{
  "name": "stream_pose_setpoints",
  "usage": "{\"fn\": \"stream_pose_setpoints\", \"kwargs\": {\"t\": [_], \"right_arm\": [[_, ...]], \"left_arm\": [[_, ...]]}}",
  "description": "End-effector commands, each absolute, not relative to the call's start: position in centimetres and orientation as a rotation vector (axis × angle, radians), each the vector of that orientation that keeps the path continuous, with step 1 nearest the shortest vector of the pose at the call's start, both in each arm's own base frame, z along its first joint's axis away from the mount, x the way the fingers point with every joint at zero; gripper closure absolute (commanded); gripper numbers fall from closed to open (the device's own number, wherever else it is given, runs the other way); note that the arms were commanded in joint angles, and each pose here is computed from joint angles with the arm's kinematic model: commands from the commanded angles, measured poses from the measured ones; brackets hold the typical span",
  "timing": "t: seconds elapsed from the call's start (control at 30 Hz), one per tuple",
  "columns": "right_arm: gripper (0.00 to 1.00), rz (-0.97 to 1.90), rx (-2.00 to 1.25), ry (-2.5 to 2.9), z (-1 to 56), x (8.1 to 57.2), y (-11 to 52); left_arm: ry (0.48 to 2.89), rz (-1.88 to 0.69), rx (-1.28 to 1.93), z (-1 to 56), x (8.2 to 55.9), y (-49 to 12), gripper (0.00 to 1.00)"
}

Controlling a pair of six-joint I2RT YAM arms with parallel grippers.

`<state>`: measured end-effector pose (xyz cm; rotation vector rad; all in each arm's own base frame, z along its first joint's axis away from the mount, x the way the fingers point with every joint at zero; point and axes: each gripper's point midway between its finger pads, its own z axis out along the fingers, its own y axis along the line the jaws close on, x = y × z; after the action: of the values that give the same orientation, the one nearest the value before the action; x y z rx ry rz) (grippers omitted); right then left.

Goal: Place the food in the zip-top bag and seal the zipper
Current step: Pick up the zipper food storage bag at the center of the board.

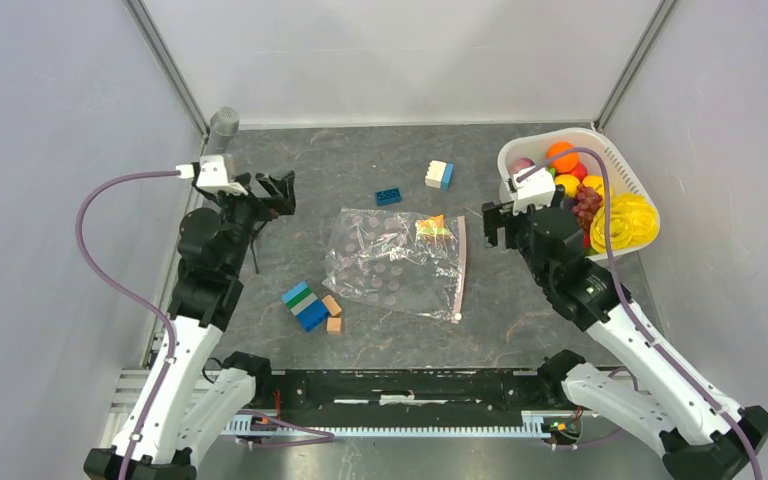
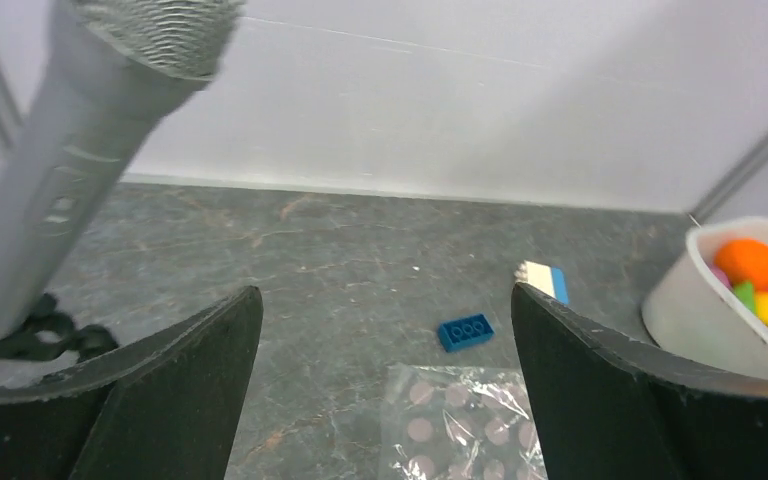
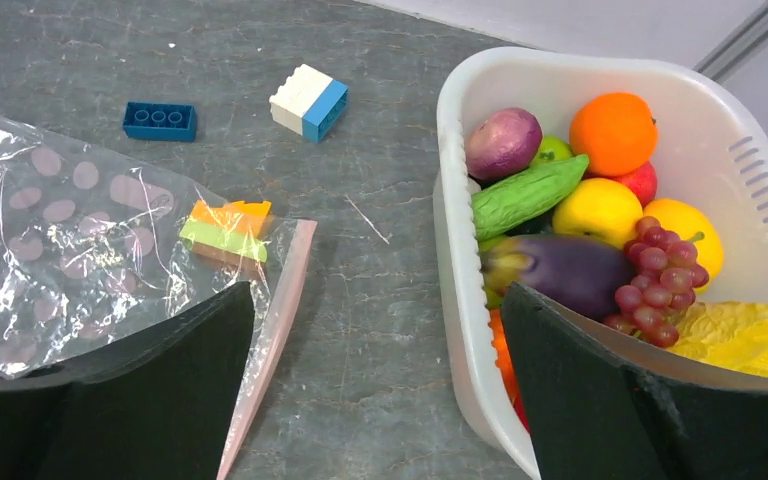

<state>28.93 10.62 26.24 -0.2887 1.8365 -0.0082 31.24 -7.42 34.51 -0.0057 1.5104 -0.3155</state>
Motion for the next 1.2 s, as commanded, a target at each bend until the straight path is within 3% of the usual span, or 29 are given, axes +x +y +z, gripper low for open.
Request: {"fn": "stream_pose_setpoints", "kwargs": {"t": [0.0,0.27,0.43,0.73,0.93,1.0,1.17], "right_arm": [[0.02,0.036,-0.213,1.761,26.9,28.9,10.5],[0.02,0.490,-0.356,1.866,22.0,27.1,18.2],[0.09,0.694,-0.400,1.912,19.1,25.8,21.2],[0.18,0.610,-0.252,2.077,13.0,26.3,20.1],[0.25,0.386,-0.090,2.156,8.6,27.2,16.6],[0.26,0.394,-0.082,2.164,7.7,27.0,16.6],[0.38,0.510,-0.070,2.191,5.7,26.1,18.1]], "left_arm": [[1.451,-0.239,-0.258,35.7,31.6,-3.9,0.00],[1.420,-0.541,0.064,36.4,28.7,-10.4,0.00],[1.489,-0.680,0.172,35.0,27.5,-13.1,0.00],[1.539,-0.710,0.180,32.9,26.4,-13.3,0.00],[1.593,-0.737,0.218,32.0,26.2,-14.0,0.00],[1.593,-0.726,0.201,31.8,26.4,-13.8,0.00],[1.589,-0.725,0.196,31.6,26.5,-13.7,0.00]]}}
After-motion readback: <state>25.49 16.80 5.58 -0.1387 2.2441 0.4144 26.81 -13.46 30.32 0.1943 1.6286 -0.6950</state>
